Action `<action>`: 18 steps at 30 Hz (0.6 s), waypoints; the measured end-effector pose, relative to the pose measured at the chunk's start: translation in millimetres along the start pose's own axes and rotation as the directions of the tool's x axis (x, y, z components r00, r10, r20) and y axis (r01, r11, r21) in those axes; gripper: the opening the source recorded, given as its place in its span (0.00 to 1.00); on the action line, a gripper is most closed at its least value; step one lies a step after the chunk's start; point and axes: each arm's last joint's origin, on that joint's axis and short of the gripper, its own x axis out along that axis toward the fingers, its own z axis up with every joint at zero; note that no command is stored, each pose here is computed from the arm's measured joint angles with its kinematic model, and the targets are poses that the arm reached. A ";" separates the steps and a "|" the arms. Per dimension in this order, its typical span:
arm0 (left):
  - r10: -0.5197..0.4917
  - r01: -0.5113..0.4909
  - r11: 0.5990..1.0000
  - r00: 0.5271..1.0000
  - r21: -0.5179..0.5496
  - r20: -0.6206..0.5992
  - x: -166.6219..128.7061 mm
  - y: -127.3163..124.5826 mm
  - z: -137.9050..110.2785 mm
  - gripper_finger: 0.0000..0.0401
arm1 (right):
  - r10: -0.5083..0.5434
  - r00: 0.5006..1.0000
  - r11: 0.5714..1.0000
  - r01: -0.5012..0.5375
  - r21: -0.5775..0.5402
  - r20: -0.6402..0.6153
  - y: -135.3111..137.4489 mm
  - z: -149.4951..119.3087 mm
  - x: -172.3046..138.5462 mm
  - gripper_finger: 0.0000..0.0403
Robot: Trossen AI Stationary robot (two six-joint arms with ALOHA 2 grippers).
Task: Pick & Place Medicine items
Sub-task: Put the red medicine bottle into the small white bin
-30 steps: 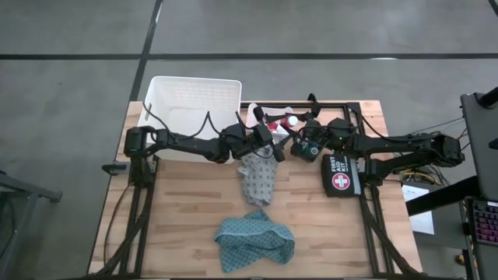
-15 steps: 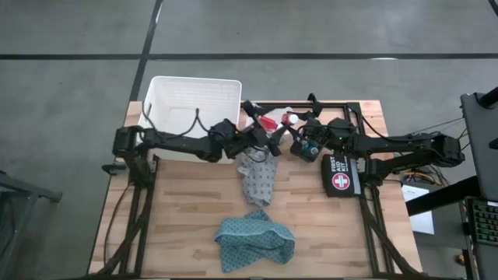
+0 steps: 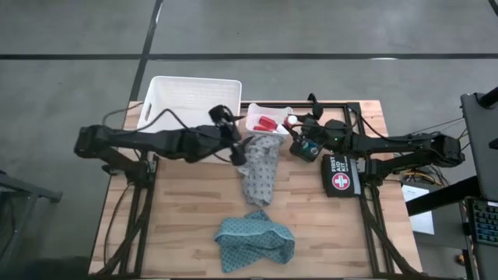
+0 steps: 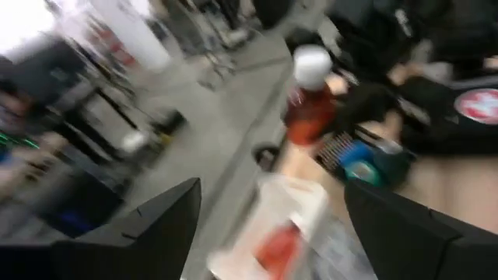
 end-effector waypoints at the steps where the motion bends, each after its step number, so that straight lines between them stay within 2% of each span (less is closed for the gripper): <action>1: -0.033 0.032 0.999 0.999 -0.025 -0.017 -5.1 1.9 -4.9 0.80 | -0.002 1.000 1.000 0.002 0.013 -0.001 -0.5 -0.1 0.2 0.45; 6: -0.083 0.080 0.992 0.996 -0.093 -0.027 -24.9 7.4 -33.6 0.80 | -0.021 1.000 1.000 0.021 0.020 -0.003 -5.0 -0.8 1.7 0.45; 11: -0.062 0.069 0.988 0.997 -0.140 0.049 -41.4 11.1 -66.9 0.79 | -0.035 0.999 0.999 0.035 0.015 -0.004 -10.5 -1.7 3.5 0.45; 18: -0.099 0.128 0.977 0.981 -0.173 0.167 -68.5 18.9 -105.8 0.80 | -0.078 0.997 0.997 0.078 -0.018 -0.001 -21.1 -2.6 6.4 0.45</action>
